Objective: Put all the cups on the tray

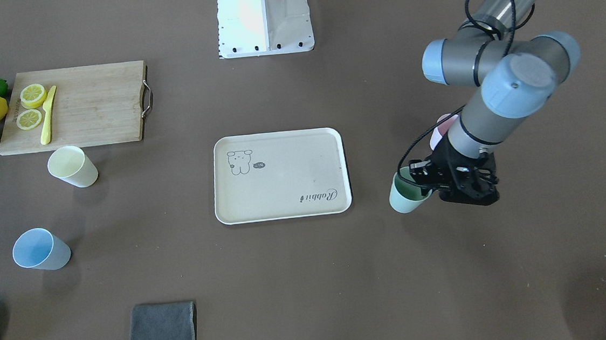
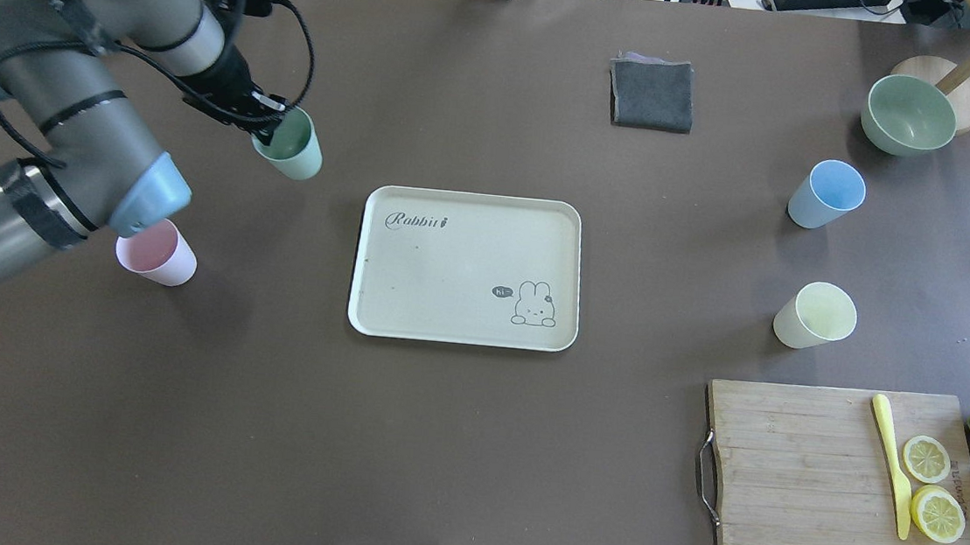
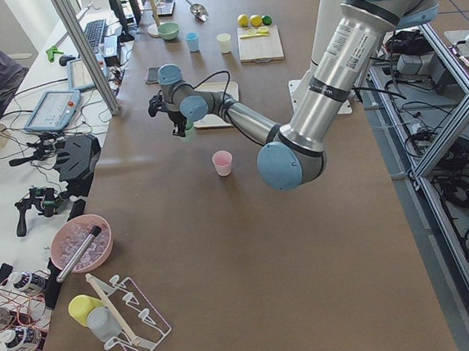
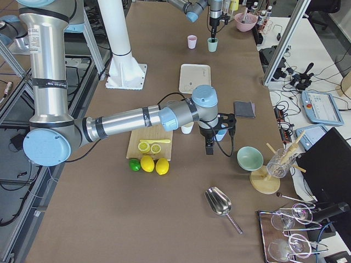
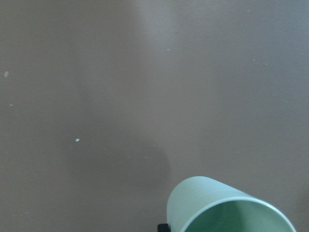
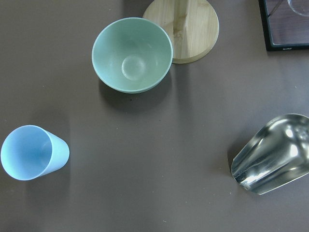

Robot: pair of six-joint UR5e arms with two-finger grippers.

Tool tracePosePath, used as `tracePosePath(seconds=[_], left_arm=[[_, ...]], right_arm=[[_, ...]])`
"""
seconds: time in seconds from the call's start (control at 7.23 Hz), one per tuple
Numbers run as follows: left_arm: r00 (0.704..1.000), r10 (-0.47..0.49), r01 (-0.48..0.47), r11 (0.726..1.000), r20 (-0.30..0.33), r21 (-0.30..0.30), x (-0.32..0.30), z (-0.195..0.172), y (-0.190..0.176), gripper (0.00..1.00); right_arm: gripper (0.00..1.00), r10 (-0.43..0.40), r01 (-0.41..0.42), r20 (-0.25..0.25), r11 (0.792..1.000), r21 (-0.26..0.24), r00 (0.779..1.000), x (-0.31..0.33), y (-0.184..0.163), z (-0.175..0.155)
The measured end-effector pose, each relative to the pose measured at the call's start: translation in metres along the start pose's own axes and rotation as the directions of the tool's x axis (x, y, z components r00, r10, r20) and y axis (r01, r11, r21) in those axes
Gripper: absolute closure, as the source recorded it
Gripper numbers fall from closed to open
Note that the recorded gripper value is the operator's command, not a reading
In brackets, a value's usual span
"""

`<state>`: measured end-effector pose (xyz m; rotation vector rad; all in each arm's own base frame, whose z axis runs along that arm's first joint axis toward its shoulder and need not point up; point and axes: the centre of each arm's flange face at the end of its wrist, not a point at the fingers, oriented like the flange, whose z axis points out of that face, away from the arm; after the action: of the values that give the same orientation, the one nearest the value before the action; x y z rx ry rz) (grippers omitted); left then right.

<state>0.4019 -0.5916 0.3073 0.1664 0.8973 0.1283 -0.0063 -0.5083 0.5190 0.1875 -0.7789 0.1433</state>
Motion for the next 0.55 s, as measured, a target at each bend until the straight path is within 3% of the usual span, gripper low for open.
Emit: tracePosePath(seconds=[0.42,0.55], left_arm=[[0.999,-0.031,0.031,0.999,-0.021,-0.017,0.112,0.035,0.029,1.0],[0.999,-0.031,0.03,0.999,-0.022,-0.022,0.121,0.039,0.031,0.01]], right_arm=[[0.0,0.0,0.0,-0.001,1.0,-0.008,1.0,0.0,0.001,0.004],[0.0,-0.001,0.001,-0.002,1.0,-0.012,1.0,-0.001,0.001,0.006]])
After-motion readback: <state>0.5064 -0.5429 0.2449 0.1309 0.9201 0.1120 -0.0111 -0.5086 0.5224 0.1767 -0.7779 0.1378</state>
